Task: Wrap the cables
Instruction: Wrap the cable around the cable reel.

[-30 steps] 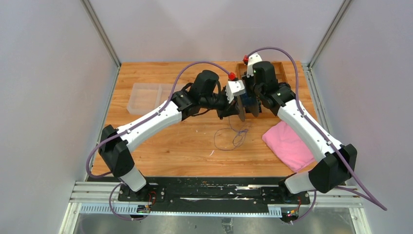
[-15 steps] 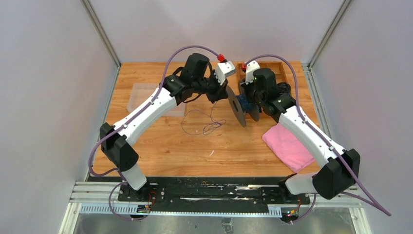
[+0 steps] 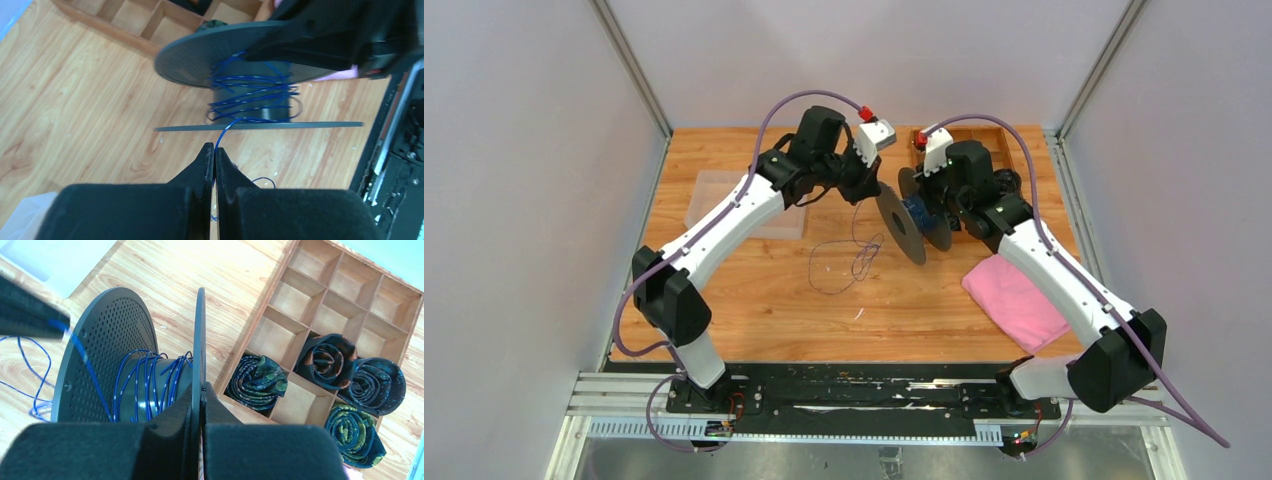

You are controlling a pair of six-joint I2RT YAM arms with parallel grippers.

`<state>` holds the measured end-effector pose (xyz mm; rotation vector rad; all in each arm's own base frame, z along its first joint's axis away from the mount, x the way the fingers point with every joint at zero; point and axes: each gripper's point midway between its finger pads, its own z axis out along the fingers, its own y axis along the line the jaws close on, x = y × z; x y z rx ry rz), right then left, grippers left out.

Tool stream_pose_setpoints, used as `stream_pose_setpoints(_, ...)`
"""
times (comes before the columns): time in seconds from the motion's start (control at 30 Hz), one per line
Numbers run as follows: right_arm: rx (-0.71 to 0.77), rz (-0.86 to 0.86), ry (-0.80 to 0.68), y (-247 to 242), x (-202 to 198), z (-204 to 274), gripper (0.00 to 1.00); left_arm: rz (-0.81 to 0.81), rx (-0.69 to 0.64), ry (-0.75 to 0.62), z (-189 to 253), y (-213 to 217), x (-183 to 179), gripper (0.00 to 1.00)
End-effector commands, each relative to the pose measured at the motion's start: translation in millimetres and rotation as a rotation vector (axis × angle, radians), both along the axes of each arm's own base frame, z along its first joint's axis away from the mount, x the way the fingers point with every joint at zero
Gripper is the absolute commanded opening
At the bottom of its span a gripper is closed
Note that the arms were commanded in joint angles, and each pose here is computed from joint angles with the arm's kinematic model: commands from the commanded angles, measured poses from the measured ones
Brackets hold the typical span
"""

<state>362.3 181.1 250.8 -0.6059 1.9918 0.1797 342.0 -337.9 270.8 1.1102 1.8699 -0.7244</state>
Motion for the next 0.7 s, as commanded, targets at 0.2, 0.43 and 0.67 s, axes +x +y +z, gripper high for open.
stream_pose_setpoints(0.2,0.087,0.114,-0.087,14,-13,36,0.01,0.131,0.073,-0.030,-11,41,43,0.03)
stream_pose_setpoints(0.43,0.168,0.127,-0.080,15,-15,58,0.01,0.177,0.084,-0.017,-29,58,56,0.03)
stream_pose_setpoints(0.67,0.198,0.136,-0.084,18,-16,74,0.01,0.211,0.084,-0.021,-39,69,66,0.09)
